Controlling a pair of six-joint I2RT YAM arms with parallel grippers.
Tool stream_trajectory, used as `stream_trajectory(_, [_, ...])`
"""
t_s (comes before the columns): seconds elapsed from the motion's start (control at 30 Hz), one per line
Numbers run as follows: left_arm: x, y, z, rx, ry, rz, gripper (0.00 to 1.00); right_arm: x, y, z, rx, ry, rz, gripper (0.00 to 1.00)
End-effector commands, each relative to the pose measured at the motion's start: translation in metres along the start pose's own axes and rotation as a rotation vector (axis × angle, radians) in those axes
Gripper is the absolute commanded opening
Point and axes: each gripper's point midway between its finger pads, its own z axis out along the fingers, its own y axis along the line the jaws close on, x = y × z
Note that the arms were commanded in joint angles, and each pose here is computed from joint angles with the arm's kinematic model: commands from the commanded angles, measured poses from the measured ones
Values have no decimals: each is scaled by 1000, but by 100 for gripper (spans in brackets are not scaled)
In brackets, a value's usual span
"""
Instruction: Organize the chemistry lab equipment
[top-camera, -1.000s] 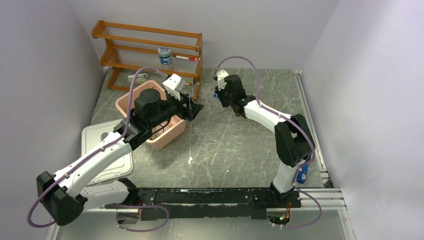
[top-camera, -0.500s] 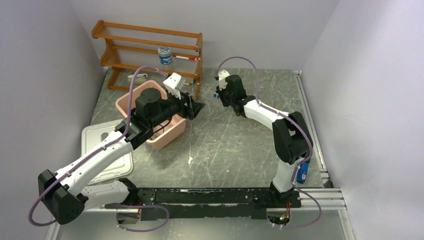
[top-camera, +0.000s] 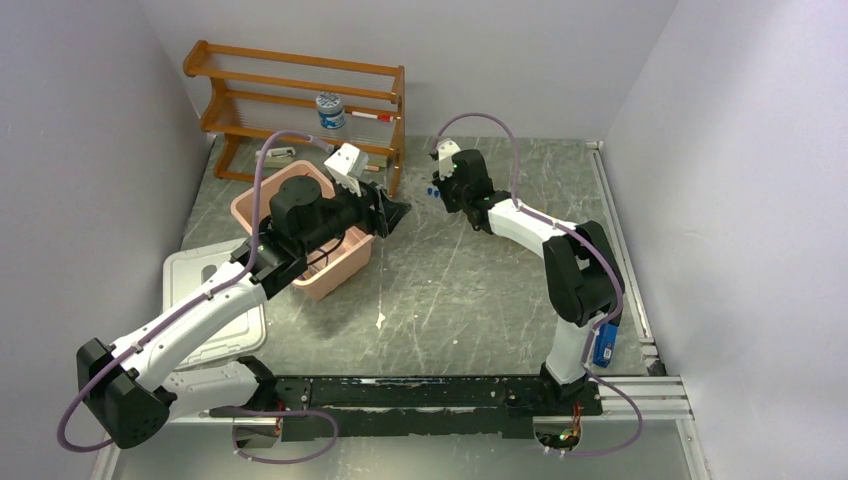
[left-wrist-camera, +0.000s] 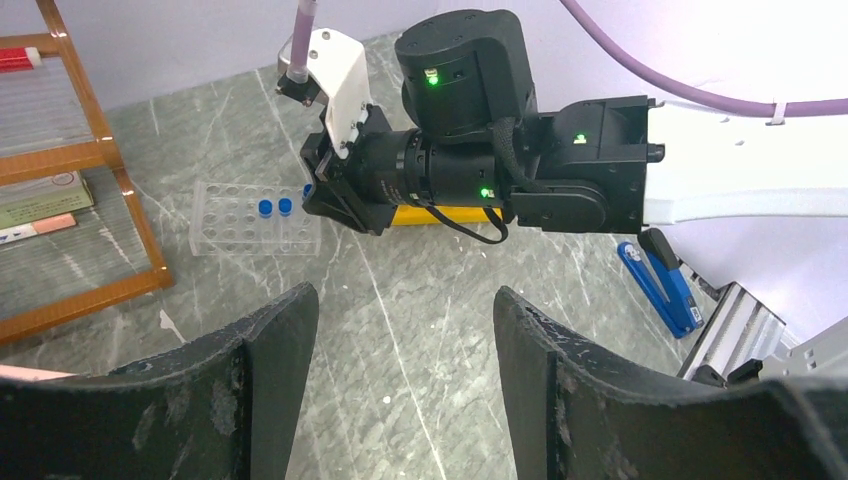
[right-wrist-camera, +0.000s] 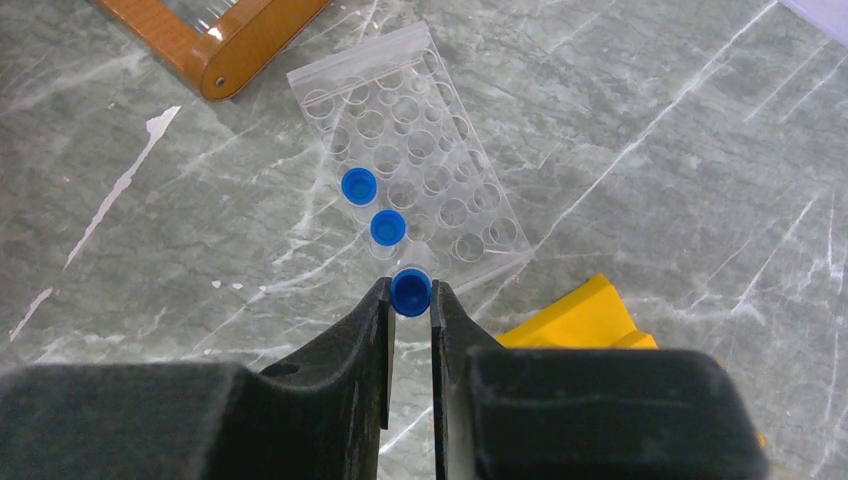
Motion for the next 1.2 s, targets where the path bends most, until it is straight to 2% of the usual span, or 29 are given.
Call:
stream_trajectory(0.0, [-4, -7, 4, 34, -25, -6, 69, 18, -3, 1, -7, 71, -1, 1])
stream_trajectory(0.37, [-2, -7, 9, 35, -20, -19, 68, 16, 10, -9, -126, 93, 7, 1])
stream_trajectory(0.83, [-1, -8, 13, 43, -14, -12, 68, 10, 2, -14, -100, 140, 6, 1])
stream_trajectory(1.17, [-1, -6, 13, 38, -11, 0, 68, 23, 5, 5, -111, 198, 11, 4])
